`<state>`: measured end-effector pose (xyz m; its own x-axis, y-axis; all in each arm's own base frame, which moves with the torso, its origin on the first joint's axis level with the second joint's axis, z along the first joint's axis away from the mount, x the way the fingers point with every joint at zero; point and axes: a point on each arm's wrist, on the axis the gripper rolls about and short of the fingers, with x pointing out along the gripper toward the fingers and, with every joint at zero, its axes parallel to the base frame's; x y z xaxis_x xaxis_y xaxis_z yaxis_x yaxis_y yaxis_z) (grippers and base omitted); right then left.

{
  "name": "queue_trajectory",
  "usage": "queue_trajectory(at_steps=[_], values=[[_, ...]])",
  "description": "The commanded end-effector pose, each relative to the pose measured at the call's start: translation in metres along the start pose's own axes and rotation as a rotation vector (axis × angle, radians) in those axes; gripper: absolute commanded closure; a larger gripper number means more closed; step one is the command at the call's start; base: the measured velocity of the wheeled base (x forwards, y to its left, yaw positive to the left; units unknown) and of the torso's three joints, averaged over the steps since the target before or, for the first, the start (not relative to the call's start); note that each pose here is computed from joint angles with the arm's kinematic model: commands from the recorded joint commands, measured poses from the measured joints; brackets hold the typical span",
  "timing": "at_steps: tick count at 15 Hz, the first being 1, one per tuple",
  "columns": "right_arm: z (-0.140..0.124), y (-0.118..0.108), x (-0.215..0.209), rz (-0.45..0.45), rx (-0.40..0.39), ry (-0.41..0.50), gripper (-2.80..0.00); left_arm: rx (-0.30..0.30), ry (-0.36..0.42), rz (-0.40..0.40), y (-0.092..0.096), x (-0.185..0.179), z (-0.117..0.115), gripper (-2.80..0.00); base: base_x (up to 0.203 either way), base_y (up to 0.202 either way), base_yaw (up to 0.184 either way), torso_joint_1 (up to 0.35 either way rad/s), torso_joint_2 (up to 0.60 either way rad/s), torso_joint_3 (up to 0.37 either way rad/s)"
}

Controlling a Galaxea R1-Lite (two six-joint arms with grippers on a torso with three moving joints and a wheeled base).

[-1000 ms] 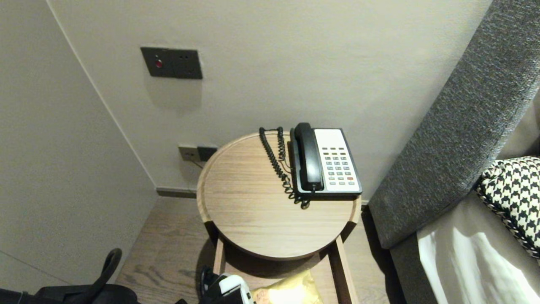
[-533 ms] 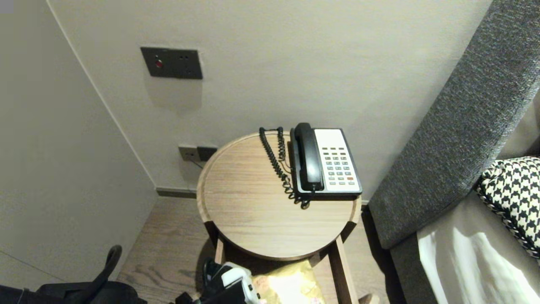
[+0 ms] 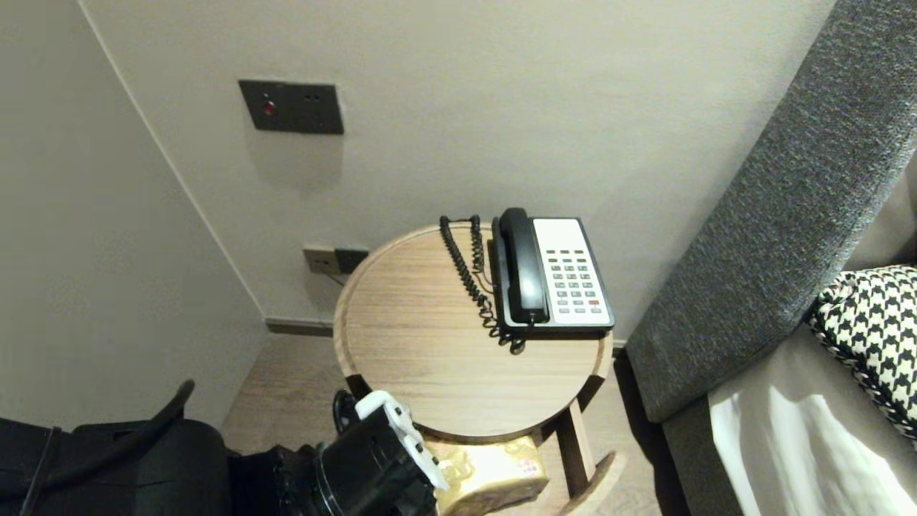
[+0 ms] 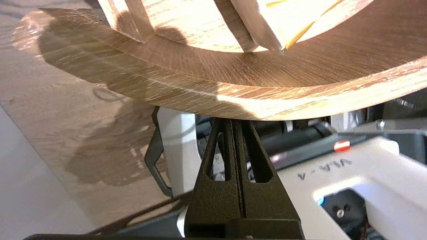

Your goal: Close the nightstand drawer

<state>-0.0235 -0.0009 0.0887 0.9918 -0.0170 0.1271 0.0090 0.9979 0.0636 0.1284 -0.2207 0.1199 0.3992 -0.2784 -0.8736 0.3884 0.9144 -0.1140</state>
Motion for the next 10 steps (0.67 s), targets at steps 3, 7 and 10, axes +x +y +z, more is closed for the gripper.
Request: queue_trajectory(at_steps=[3, 7, 10], values=[[-0.011, -0.001, 0.002, -0.002, 0.0, 0.039, 0.0, -0.031, -0.053, 0.0, 0.005, 0.009, 0.02, 0.0, 0.0, 0.0, 0.0, 0.0, 0.0, 0.0], [-0.011, -0.001, 0.002, -0.002, 0.0, 0.039, 0.0, -0.059, -0.13, -0.027, 0.008, 0.012, 0.04, 0.0, 0.0, 0.0, 0.0, 0.0, 0.0, 0.0], [-0.011, -0.001, 0.002, -0.002, 0.0, 0.039, 0.0, -0.072, -0.152, -0.011, 0.017, 0.014, 0.049, 0.0, 0.0, 0.0, 0.0, 0.0, 0.0, 0.0]])
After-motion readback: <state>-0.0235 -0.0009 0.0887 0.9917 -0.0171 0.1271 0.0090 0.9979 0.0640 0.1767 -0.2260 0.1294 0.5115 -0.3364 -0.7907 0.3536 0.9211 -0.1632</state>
